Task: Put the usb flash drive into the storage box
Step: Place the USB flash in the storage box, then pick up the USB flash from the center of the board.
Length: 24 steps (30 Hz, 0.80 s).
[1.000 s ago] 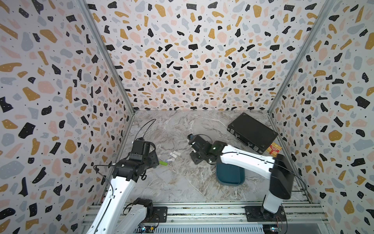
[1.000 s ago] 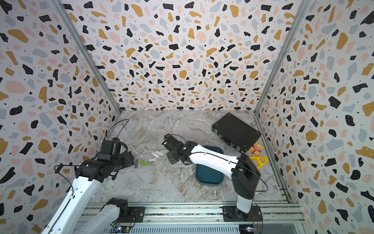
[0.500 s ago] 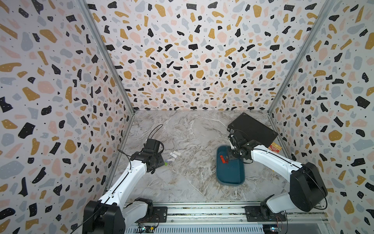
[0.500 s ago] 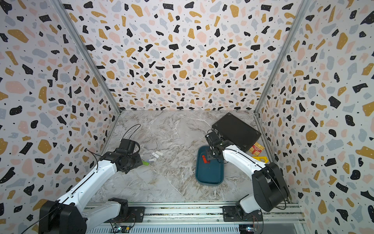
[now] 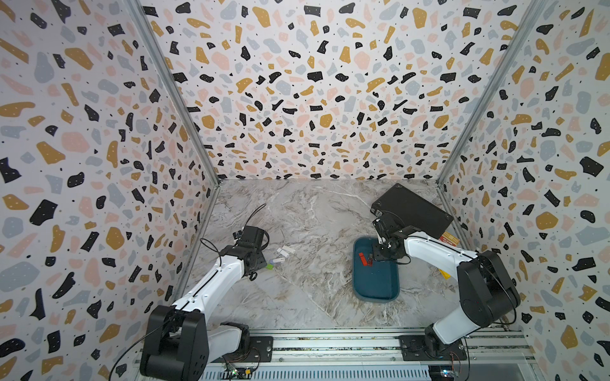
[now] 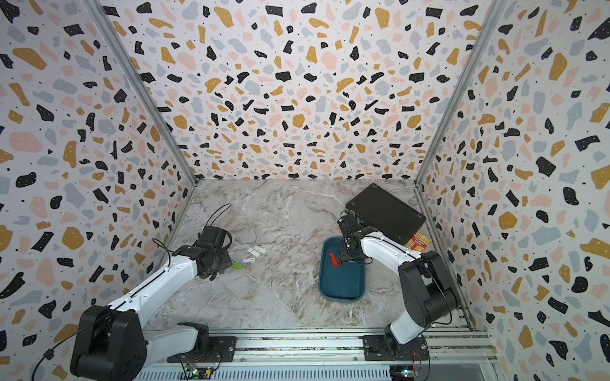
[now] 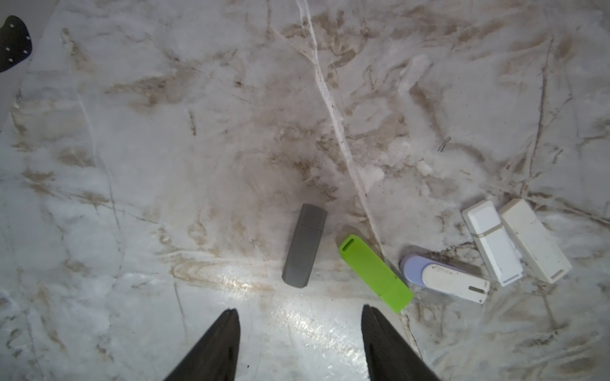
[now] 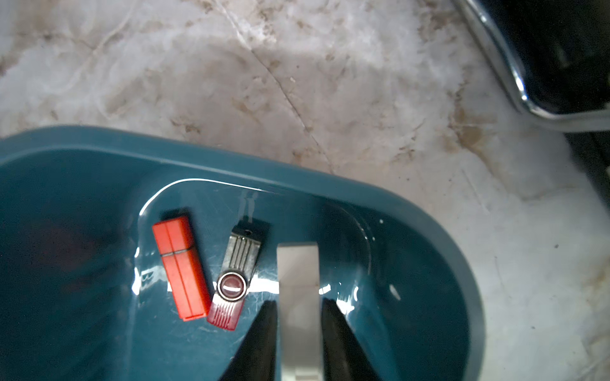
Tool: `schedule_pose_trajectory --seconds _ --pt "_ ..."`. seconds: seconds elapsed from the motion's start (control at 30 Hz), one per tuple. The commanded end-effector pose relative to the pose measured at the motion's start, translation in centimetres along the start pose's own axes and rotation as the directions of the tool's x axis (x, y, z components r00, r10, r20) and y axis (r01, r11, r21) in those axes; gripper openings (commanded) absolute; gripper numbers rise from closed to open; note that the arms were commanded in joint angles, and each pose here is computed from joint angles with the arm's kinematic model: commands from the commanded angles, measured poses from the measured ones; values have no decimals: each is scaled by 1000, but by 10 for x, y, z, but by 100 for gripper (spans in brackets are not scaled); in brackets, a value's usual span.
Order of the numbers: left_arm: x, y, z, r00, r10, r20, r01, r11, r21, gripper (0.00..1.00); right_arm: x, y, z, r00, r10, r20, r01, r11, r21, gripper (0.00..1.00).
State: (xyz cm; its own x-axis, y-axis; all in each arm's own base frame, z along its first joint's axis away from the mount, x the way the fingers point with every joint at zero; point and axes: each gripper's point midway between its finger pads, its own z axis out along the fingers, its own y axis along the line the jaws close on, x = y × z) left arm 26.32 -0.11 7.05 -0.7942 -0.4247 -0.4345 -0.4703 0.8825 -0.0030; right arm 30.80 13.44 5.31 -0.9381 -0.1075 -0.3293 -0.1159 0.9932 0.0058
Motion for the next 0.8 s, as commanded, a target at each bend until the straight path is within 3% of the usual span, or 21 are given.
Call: schedule_pose_trajectory --seconds 0.0,0.13,0.77 --pt "-3 2 7 1000 -18 16 18 1000 -11 63 -3 3 -5 1000 8 10 -8 1000 -18 40" --pt "1 0 12 1000 -15 -12 14 1000 -8 63 -6 4 -13 999 12 36 -10 999 -31 48" --pt "8 1 37 991 -26 -129 22 999 -31 48 -4 19 -16 998 9 54 -1 991 -133 49"
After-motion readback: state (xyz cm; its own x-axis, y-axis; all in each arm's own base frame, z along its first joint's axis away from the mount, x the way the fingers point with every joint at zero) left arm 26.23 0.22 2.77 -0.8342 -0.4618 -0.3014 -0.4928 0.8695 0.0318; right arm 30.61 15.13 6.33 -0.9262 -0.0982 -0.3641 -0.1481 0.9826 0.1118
